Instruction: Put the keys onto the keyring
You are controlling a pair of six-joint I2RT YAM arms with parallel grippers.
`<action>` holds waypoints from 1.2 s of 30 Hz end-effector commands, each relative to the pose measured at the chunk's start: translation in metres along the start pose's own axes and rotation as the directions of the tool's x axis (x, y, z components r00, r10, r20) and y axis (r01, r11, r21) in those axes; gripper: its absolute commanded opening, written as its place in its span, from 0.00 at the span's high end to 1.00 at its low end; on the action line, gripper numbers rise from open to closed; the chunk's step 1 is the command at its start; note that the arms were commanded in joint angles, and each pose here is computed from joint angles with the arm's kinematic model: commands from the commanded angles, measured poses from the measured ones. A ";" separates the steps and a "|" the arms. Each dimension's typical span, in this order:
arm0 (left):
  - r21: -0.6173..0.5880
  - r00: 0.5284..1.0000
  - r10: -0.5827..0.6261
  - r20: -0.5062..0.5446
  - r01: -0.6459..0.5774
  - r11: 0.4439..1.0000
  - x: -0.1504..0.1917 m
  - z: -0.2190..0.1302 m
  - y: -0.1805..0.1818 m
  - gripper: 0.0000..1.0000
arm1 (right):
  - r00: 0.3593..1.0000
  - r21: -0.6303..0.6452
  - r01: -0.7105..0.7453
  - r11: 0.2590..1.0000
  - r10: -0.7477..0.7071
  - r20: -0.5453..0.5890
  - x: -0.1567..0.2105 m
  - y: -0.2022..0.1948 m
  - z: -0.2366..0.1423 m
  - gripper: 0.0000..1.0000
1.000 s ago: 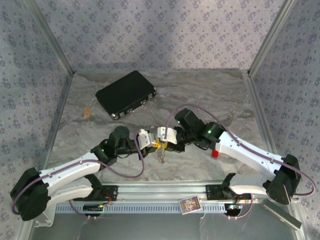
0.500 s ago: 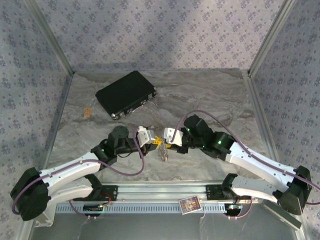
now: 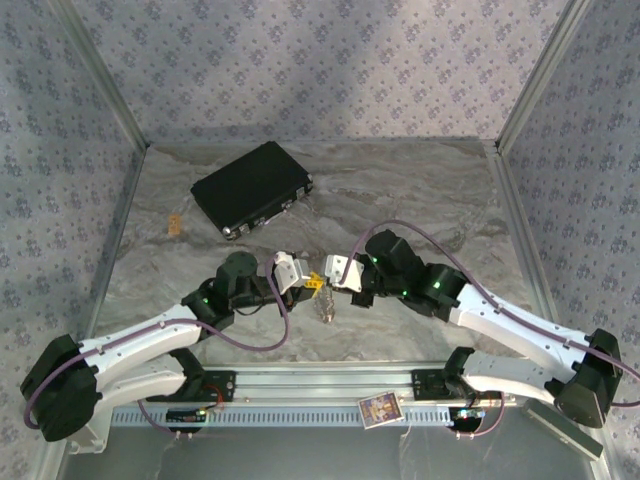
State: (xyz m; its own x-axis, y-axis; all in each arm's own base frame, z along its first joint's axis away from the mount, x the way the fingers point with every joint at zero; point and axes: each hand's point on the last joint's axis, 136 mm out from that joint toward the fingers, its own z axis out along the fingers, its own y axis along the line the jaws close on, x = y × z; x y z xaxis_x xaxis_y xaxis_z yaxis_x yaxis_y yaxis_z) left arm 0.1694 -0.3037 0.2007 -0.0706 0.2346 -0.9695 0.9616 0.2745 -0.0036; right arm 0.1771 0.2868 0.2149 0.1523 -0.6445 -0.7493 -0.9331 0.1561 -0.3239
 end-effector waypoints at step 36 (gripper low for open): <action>0.068 0.990 0.118 0.083 -0.124 0.990 -0.016 0.000 -0.013 1.00 | 0.961 -0.192 -0.247 0.950 0.265 0.075 0.000 0.002 0.004 0.75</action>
State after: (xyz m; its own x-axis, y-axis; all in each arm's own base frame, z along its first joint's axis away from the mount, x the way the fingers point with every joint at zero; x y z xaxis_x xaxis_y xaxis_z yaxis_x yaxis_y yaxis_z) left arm 0.1641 -0.3078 0.2029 0.0102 0.2278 -0.9737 0.9737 0.2195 0.0616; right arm 0.1747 0.2889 0.2094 -0.0651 -0.5309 -0.8449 -0.9892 0.1457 -0.0153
